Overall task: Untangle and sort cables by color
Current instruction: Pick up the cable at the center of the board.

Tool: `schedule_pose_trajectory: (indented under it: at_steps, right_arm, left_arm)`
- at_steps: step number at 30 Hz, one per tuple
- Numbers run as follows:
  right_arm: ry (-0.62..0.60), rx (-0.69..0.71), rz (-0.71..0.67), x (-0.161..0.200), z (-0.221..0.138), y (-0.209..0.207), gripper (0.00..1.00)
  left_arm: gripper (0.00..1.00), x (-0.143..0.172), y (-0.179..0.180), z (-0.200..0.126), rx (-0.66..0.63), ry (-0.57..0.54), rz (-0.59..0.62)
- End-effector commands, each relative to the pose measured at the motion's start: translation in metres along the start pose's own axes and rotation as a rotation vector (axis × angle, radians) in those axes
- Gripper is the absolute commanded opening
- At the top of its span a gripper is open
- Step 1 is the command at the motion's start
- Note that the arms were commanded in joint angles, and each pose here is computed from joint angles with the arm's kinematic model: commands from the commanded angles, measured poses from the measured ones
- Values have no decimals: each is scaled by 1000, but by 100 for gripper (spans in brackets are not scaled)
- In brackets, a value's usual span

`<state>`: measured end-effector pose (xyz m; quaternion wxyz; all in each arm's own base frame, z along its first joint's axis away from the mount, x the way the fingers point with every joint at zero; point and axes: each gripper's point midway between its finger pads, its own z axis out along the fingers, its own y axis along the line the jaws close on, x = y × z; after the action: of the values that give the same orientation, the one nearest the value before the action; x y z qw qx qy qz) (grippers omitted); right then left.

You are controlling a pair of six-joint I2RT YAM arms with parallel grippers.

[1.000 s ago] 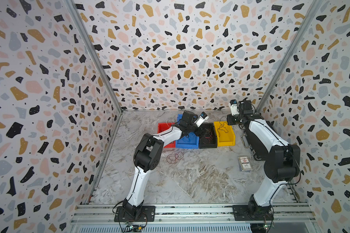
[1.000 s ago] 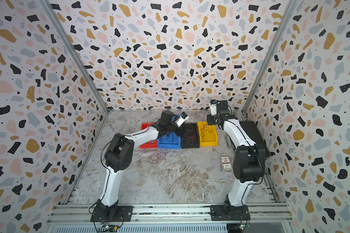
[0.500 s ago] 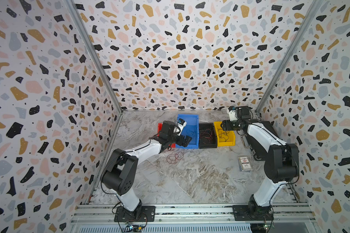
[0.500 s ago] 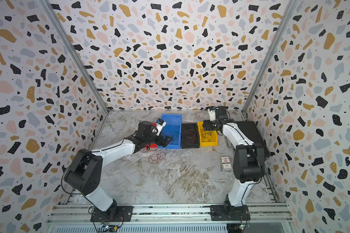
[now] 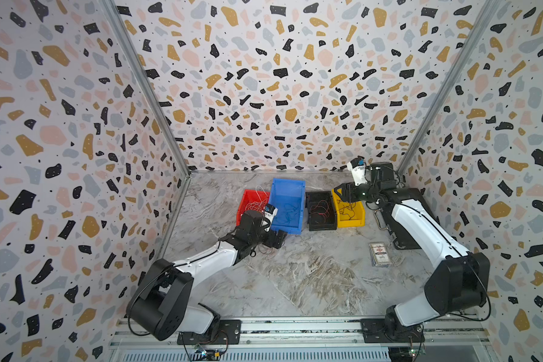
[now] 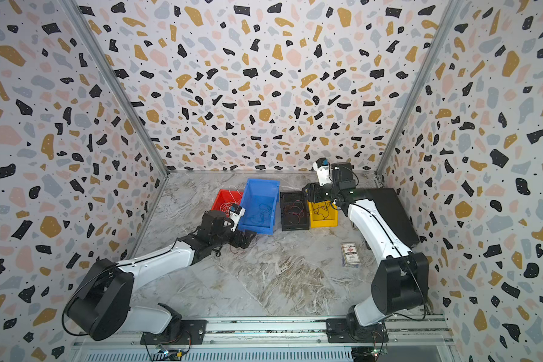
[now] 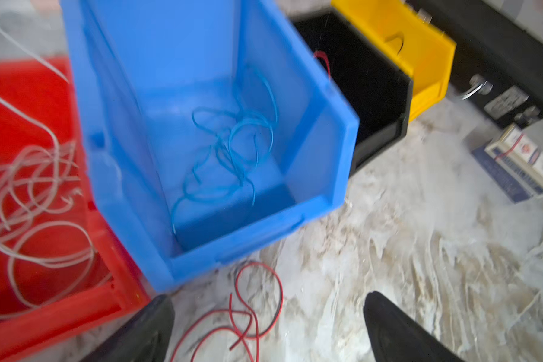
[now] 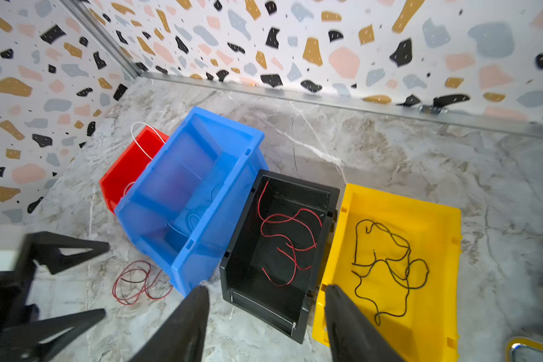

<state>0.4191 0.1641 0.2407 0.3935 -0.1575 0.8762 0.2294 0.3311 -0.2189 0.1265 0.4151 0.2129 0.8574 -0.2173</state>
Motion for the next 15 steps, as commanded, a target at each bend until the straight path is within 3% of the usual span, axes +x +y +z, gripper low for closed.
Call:
schedule_pose_trajectory:
  at_steps: [1,5,9,13,15]
  right_arm:
    - [42,-48,38,16,4,9,62]
    - [17,-85,44,8,-10,23,58]
    - [-22,-124,29,12,-33,44,57]
    - [-63,-159,19,22,-53,62,57]
    - [-60,-158,5,30,-59,67,57]
  left_arm:
    - [97,28,13,-12,-76,9,-49]
    - [96,40,18,-10,-101,80,-16]
    - [92,53,12,10,-51,140,-46]
    - [91,74,22,32,-78,209,-55]
    - [89,71,19,38,-69,216,-51]
